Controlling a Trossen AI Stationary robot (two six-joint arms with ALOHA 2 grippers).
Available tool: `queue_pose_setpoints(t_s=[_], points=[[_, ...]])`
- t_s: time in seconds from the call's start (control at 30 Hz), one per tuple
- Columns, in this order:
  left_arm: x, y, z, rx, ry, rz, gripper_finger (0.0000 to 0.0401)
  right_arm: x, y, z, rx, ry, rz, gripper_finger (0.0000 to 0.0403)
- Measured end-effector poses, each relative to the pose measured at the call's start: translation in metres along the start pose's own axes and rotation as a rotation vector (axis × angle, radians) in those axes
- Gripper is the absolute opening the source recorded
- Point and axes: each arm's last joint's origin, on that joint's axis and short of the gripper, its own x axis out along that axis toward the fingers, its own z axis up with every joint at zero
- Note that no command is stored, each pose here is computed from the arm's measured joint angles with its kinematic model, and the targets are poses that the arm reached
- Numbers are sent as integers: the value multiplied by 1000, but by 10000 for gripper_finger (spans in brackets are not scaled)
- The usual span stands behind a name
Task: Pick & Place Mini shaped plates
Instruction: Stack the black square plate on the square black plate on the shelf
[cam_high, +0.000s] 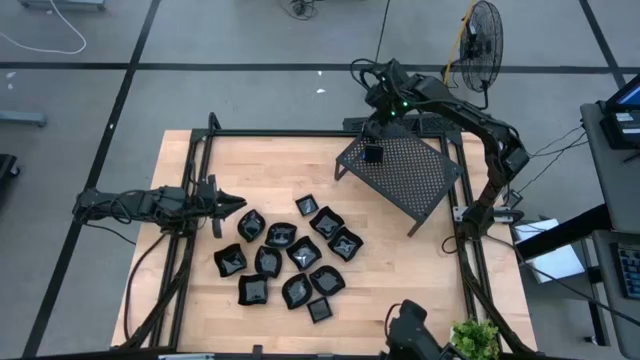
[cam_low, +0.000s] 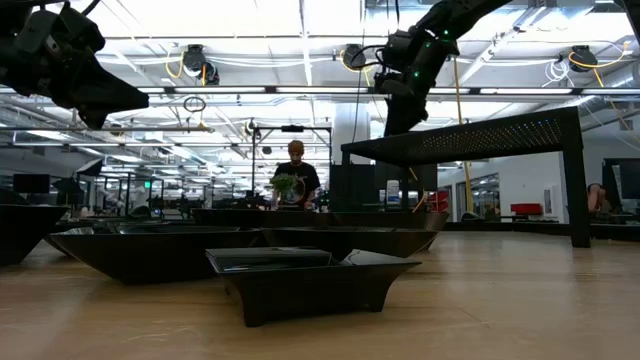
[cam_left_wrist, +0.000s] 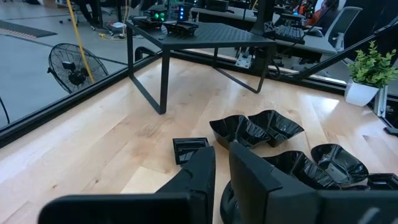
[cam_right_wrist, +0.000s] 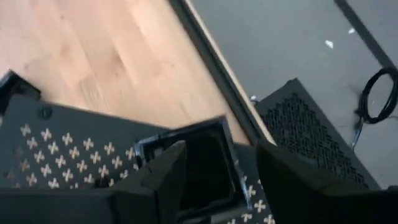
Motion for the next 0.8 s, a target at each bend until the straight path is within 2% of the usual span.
queue_pose_setpoints(t_s=[0.2,0.57,0.8], points=[[0,0,0,0,0,0,41,4,3,-6,-19,52,15,171],[0,0,0,0,0,0,64,20,6,-19,-47,88,29,168],[0,0,0,0,0,0,61,19,6,-18,-49,68,20,138]])
